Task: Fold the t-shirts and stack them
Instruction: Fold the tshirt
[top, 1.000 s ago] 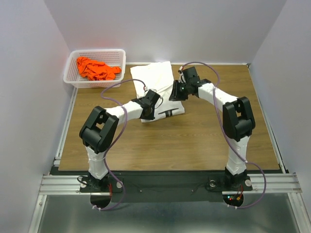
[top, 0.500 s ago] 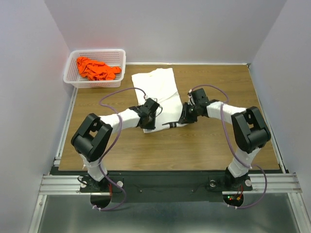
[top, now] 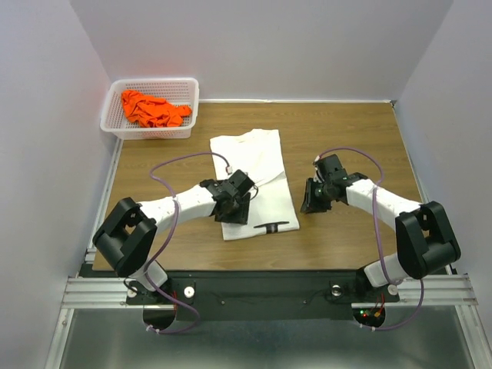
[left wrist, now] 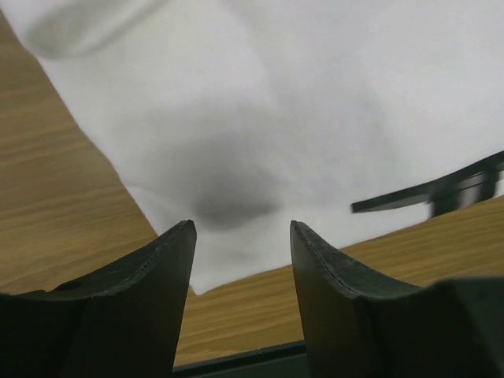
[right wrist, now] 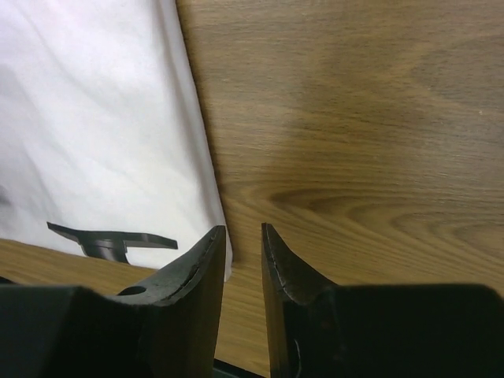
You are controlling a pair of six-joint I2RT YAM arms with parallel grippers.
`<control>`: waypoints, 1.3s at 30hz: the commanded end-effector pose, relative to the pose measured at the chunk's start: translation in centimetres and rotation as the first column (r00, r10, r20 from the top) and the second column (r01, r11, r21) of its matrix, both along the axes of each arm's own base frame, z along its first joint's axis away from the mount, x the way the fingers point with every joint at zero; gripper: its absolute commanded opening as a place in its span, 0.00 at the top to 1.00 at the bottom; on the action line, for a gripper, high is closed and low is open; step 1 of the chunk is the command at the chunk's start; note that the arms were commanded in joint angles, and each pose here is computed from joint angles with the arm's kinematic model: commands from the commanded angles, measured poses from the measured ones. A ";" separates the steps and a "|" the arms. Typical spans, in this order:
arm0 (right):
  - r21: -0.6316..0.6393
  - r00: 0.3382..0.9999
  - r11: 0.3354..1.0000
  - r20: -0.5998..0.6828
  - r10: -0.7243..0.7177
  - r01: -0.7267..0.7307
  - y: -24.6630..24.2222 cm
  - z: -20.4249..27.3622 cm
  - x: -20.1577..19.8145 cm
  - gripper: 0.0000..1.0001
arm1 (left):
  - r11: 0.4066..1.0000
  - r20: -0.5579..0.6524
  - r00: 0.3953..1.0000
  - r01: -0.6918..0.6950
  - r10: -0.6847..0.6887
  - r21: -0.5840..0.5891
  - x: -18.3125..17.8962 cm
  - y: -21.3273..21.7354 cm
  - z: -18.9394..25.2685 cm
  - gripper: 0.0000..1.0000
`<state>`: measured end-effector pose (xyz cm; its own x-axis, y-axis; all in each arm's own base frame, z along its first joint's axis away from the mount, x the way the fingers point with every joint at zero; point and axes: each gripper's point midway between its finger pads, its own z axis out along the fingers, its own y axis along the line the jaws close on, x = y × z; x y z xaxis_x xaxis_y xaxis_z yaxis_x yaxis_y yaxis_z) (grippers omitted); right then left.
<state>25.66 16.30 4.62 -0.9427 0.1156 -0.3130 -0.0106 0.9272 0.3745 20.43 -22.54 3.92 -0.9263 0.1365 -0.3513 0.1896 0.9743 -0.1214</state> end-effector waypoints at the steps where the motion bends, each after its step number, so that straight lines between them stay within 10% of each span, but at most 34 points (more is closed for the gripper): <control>1: 0.022 0.997 0.999 0.074 0.023 -0.025 0.6 2.8 1.6 0.69 | 0.997 0.197 0.979 -0.041 0.054 -0.071 4.6 -1.9 6.0 0.30; 39: 0.086 0.992 0.996 0.122 0.019 -0.030 1.5 5.3 2.0 0.69 | 0.979 0.376 0.921 -0.161 0.103 0.126 21.1 1.0 3.9 0.46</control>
